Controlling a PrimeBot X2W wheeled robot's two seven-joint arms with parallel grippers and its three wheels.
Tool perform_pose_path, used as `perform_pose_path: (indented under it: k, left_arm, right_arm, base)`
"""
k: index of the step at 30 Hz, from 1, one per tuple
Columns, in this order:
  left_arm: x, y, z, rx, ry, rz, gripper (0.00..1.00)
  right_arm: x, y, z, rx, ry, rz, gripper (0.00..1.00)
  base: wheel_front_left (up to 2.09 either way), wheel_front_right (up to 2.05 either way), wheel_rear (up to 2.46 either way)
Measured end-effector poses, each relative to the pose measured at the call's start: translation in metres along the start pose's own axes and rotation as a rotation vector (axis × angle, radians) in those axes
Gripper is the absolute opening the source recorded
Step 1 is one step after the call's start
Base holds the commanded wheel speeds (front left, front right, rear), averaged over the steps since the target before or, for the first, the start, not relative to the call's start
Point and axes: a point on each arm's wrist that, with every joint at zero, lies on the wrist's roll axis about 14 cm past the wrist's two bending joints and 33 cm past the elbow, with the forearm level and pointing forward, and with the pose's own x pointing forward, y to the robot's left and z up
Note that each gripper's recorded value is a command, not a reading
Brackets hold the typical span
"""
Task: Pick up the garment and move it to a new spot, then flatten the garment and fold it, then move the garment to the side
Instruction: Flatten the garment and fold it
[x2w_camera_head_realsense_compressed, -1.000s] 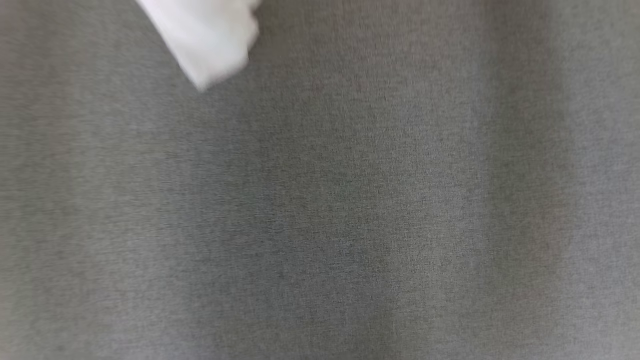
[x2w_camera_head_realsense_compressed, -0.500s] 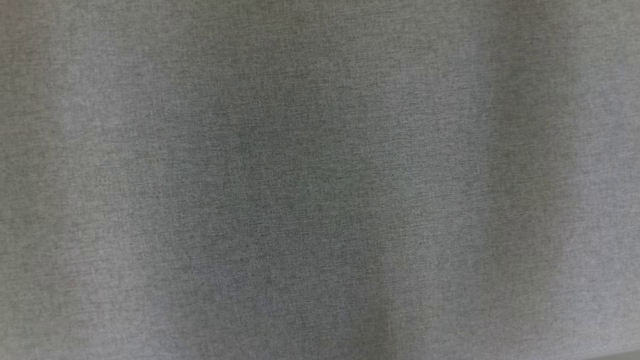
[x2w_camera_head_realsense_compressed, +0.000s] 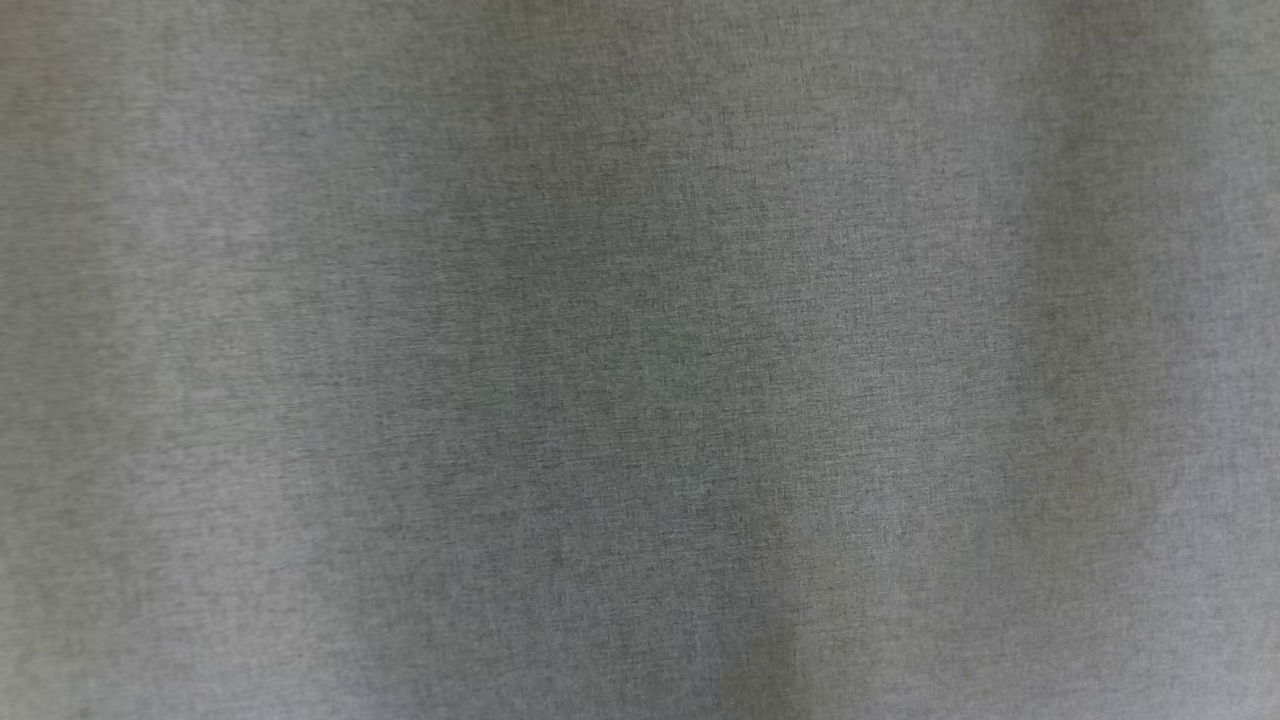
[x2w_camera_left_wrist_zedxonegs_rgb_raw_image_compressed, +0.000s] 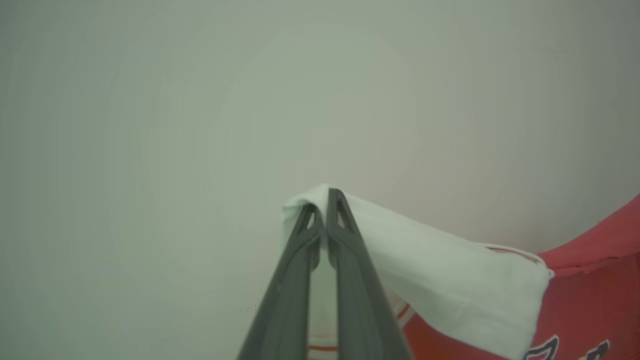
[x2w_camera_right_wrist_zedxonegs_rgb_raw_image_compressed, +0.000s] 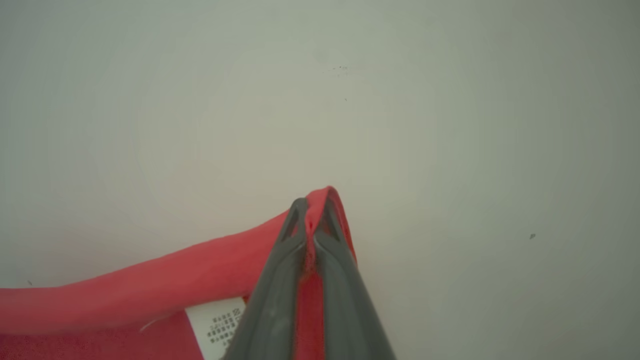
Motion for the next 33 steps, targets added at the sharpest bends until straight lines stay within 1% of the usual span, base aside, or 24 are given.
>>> perform_pose_path:
  k: [4,8,13,15,18,21,23,25,28,29,33]
  left_arm:
    - [-0.017,0.002,-0.014,-0.048,0.009,0.01,0.0]
    - [-0.042,-0.001,-0.029,-0.096,0.033,0.012,0.0]
    - [-0.084,-0.023,-0.046,-0.168,0.075,0.01,0.0]
    - [-0.1,-0.027,-0.042,-0.196,0.064,0.03,0.0]
    - [-0.133,-0.029,-0.041,-0.225,0.071,0.082,0.0]
    - [-0.176,-0.045,-0.055,-0.254,0.136,0.104,0.0]
    - [-0.203,-0.055,-0.062,-0.284,0.18,0.125,0.0]
    - [-0.225,-0.063,-0.059,-0.316,0.194,0.154,0.0]
    - [-0.256,-0.065,-0.054,-0.359,0.212,0.218,0.0]
    - [-0.278,-0.067,-0.053,-0.379,0.236,0.258,0.0]
    - [-0.321,-0.081,-0.056,-0.45,0.295,0.326,0.0]
  right_arm:
    - [-0.014,0.006,-0.026,0.001,0.041,0.021,0.0]
    - [-0.039,0.005,-0.047,0.015,0.082,0.035,0.0]
    - [-0.083,0.01,-0.075,0.029,0.153,0.083,0.0]
    - [-0.102,0.01,-0.083,0.051,0.178,0.089,0.0]
    - [-0.129,0.01,-0.085,0.104,0.18,0.092,0.0]
    - [-0.158,0.006,-0.089,0.154,0.192,0.075,0.0]
    - [-0.183,0.002,-0.099,0.177,0.226,0.057,0.0]
    - [-0.211,-0.004,-0.112,0.205,0.272,0.031,0.0]
    - [-0.25,-0.01,-0.126,0.236,0.335,-0.004,0.0]
    - [-0.275,-0.01,-0.134,0.255,0.375,-0.021,0.0]
    - [-0.316,-0.012,-0.144,0.308,0.426,-0.079,0.0]
  base:
    - [0.0,0.0,0.0]
    - [0.0,0.0,0.0]
    - [0.0,0.0,0.0]
    - [0.0,0.0,0.0]
    - [0.0,0.0,0.0]
    - [0.0,0.0,0.0]
    - [0.0,0.0,0.0]
    - [0.0,0.0,0.0]
    - [0.0,0.0,0.0]
    - [0.0,0.0,0.0]
    - [0.0,0.0,0.0]
